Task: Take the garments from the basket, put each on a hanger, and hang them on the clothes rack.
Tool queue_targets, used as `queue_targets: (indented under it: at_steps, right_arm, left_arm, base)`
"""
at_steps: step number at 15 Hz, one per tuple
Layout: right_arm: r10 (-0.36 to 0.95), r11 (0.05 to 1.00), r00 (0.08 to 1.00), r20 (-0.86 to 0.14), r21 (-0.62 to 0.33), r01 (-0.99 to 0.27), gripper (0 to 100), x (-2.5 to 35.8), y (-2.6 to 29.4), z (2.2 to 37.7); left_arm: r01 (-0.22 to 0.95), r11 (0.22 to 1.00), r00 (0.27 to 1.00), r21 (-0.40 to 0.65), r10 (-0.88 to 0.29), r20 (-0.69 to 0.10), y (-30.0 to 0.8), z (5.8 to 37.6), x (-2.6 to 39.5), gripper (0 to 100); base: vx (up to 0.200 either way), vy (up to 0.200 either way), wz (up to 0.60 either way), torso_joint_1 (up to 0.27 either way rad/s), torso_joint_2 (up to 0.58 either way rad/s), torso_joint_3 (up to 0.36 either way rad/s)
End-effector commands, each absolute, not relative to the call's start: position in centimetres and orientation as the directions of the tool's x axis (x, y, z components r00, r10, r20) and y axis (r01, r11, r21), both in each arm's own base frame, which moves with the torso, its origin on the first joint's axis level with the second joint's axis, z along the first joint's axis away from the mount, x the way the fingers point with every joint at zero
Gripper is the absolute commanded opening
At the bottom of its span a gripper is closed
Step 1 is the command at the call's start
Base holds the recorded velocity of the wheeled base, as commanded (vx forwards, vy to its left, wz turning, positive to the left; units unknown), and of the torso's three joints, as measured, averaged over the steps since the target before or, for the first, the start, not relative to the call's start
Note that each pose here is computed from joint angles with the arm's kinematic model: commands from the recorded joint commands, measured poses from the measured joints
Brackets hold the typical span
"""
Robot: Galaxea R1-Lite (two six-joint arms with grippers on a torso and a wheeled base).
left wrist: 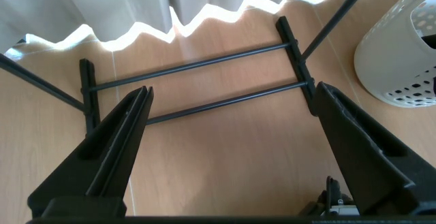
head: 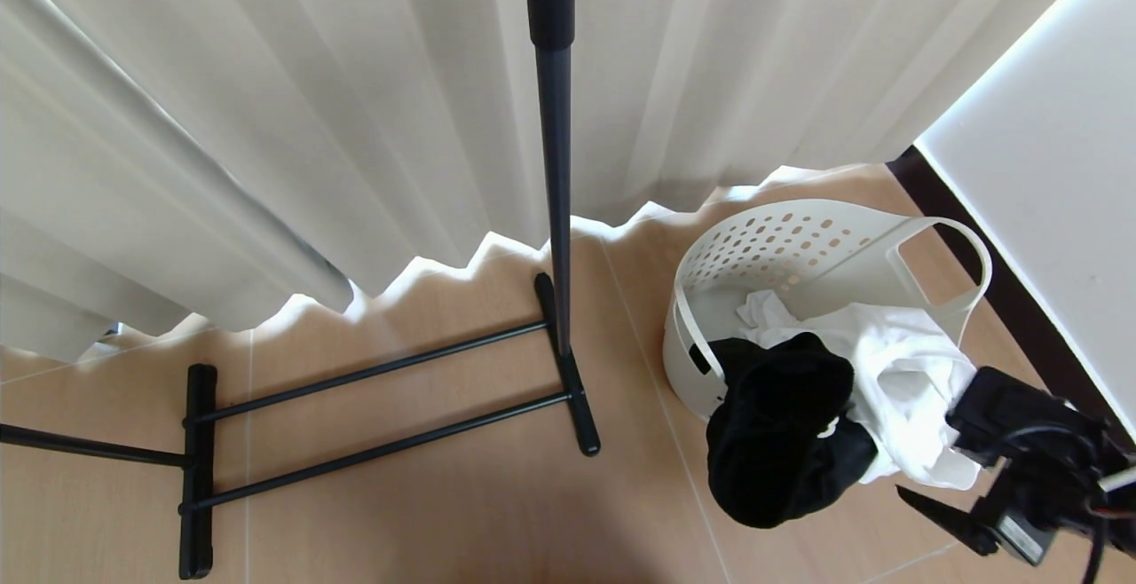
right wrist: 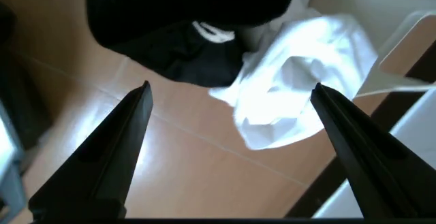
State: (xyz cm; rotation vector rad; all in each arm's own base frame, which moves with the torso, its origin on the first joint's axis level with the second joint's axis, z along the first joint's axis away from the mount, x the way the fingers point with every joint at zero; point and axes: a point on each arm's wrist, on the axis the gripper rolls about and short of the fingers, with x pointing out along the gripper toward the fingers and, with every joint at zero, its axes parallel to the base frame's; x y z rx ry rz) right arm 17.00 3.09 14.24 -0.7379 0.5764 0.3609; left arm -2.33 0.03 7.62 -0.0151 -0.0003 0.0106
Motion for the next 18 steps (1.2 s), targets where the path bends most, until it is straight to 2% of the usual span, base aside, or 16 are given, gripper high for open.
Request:
queue_targets:
  at_steps: [1,4,8,16,17,18]
  right_arm:
    - [0.045,0.597,0.736,-0.676,-0.572,-0.563,100,23.5,4.6,13.0]
    - [-0.009,0.600,0.723,-0.690,-0.583,-0.548,100,27.9,5.2,11.6]
    - [-0.027,0.625,0.746,-0.666,-0.593,-0.507,100,30.9,5.0,11.9]
    - [-0.049,0.716,0.728,-0.684,-0.532,-0.452,100,33.6,3.9,10.3]
    - [-0.047,0.739,0.726,-0.686,-0.512,-0.437,0,34.0,3.9,10.0]
    - [-0.025,0.770,0.728,-0.685,-0.478,-0.423,0,34.0,4.0,10.1]
  left_arm:
    - [-0.011,1.000,1.000,-0.015,0.011,-0.002,0.0,7.6,-2.3,100]
    - [-0.011,1.000,1.000,-0.015,0.011,-0.002,0.0,7.6,-2.3,100]
    - [-0.011,1.000,1.000,-0.015,0.011,-0.002,0.0,7.6,-2.3,100]
    - [-0.011,1.000,1.000,-0.015,0.011,-0.002,0.0,7.6,-2.3,100]
    - [-0.011,1.000,1.000,-0.017,0.011,-0.002,0.0,7.6,-2.3,100]
    - [-0.011,1.000,1.000,-0.015,0.011,-0.002,0.0,7.6,-2.3,100]
  base:
    - [0.000,0.000,0.00,0.000,0.00,0.000]
    - [0.000,0.000,0.00,0.000,0.00,0.000]
    - [0.000,0.000,0.00,0.000,0.00,0.000]
    - [0.000,0.000,0.00,0.000,0.00,0.000]
    - [0.000,0.000,0.00,0.000,0.00,0.000]
    - [0.000,0.000,0.00,0.000,0.00,0.000]
